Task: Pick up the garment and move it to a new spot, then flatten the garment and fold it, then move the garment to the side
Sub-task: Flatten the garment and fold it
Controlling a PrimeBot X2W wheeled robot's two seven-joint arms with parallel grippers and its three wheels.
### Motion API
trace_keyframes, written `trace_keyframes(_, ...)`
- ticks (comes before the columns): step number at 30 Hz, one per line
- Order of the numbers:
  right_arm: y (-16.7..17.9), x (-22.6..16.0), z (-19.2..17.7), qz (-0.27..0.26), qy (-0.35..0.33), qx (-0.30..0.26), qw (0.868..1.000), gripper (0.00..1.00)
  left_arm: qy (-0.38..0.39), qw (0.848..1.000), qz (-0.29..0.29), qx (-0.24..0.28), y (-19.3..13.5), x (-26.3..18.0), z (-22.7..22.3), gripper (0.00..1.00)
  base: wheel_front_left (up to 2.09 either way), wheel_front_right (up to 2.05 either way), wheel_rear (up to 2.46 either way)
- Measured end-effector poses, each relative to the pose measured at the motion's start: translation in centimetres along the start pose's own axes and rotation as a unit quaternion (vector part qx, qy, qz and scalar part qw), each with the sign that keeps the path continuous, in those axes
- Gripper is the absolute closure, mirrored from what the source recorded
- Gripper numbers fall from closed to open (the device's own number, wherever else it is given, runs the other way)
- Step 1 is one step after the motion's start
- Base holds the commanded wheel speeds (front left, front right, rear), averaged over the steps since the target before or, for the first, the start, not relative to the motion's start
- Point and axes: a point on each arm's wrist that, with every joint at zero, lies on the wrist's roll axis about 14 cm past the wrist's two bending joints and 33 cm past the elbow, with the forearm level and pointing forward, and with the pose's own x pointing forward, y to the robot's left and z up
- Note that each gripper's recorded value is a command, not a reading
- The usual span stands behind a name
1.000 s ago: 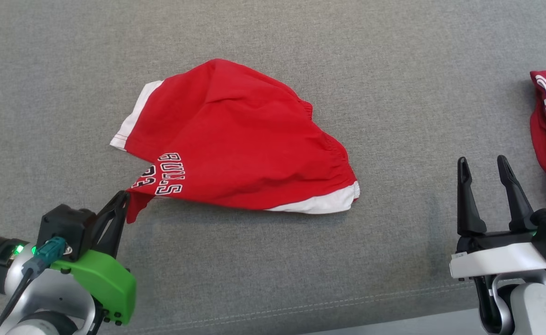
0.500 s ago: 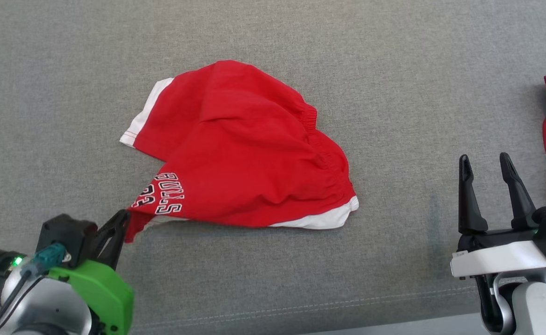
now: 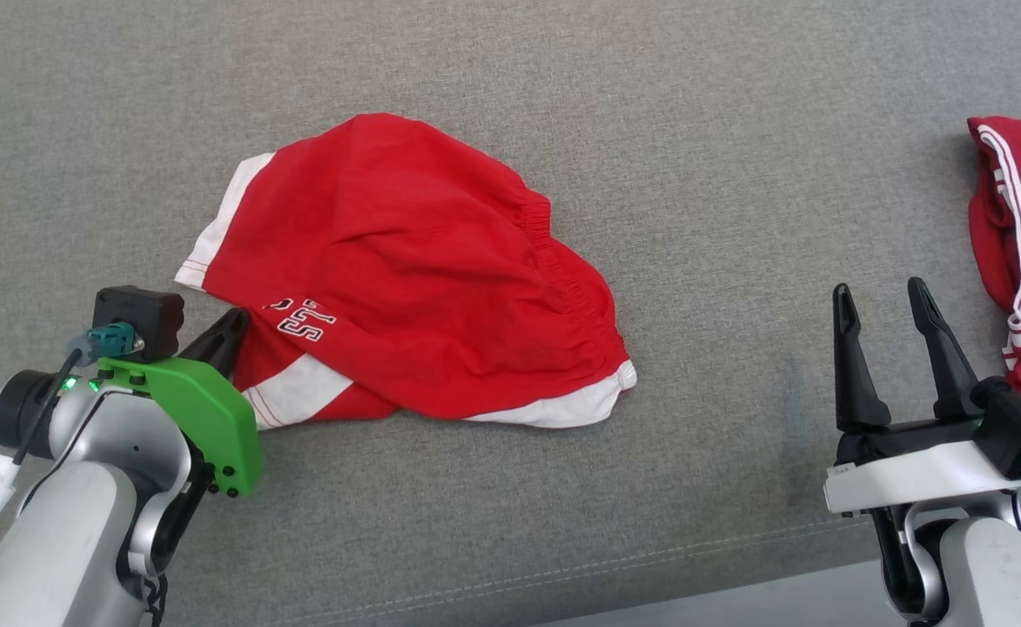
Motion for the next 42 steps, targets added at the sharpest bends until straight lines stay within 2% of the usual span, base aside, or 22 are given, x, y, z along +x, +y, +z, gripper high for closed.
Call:
trace_keyframes(2,-0.2,-0.1,-0.1,-0.003,0.002,0.0,1.0,0.0,-0.001,1.0,-0.003,-0.011,-0.2,0.7,-0.2,1.0,0.0,0.0,0.0)
trace_keyframes(3,-0.2,-0.2,-0.1,-0.003,0.002,-0.001,1.0,0.0,-0.008,1.0,-0.002,-0.016,-0.1,1.0,-0.2,0.91,0.0,0.0,0.0)
trace_keyframes(4,-0.2,-0.2,-0.2,-0.003,0.003,0.0,1.0,0.0,-0.014,1.0,-0.003,-0.027,-0.2,1.3,-0.1,0.55,0.0,0.0,0.0)
trace_keyframes(5,-0.2,-0.1,-0.2,-0.003,0.003,0.0,1.0,0.0,-0.015,0.999,-0.004,-0.037,-0.2,1.4,-0.2,0.0,0.0,0.0,0.0)
trace_keyframes(10,0.5,0.2,-0.3,0.007,0.001,0.004,1.0,0.0,-0.064,0.996,0.018,-0.066,0.5,1.4,0.8,0.0,0.0,0.0,0.0)
trace_keyframes(13,1.0,0.4,-0.1,0.016,-0.002,0.005,1.0,0.0,-0.111,0.988,0.05,-0.09,1.7,0.5,2.1,0.0,0.0,0.0,0.0)
trace_keyframes(17,1.8,0.8,0.5,0.029,-0.012,0.006,0.999,0.0,-0.186,0.968,0.1,-0.133,3.4,-1.4,3.6,0.0,0.0,0.0,0.0)
trace_keyframes(29,4.5,1.4,3.3,0.075,-0.054,0.003,0.996,0.0,-0.356,0.907,0.159,-0.16,4.9,-7.9,8.0,0.0,0.0,0.0,0.0)
trace_keyframes(36,5.2,0.1,3.9,0.087,-0.058,0.002,0.995,0.0,-0.387,0.896,0.17,-0.137,4.2,-11.0,8.0,0.0,0.0,0.0,0.0)
trace_keyframes(38,5.3,-0.5,4.0,0.088,-0.058,0.002,0.994,0.0,-0.374,0.905,0.166,-0.115,3.4,-11.5,6.7,0.0,0.0,0.0,0.0)
trace_keyframes(42,5.4,-1.4,4.1,0.09,-0.056,-0.002,0.994,0.0,-0.369,0.915,0.152,-0.063,2.1,-12.0,6.3,0.0,0.0,0.0,0.0)
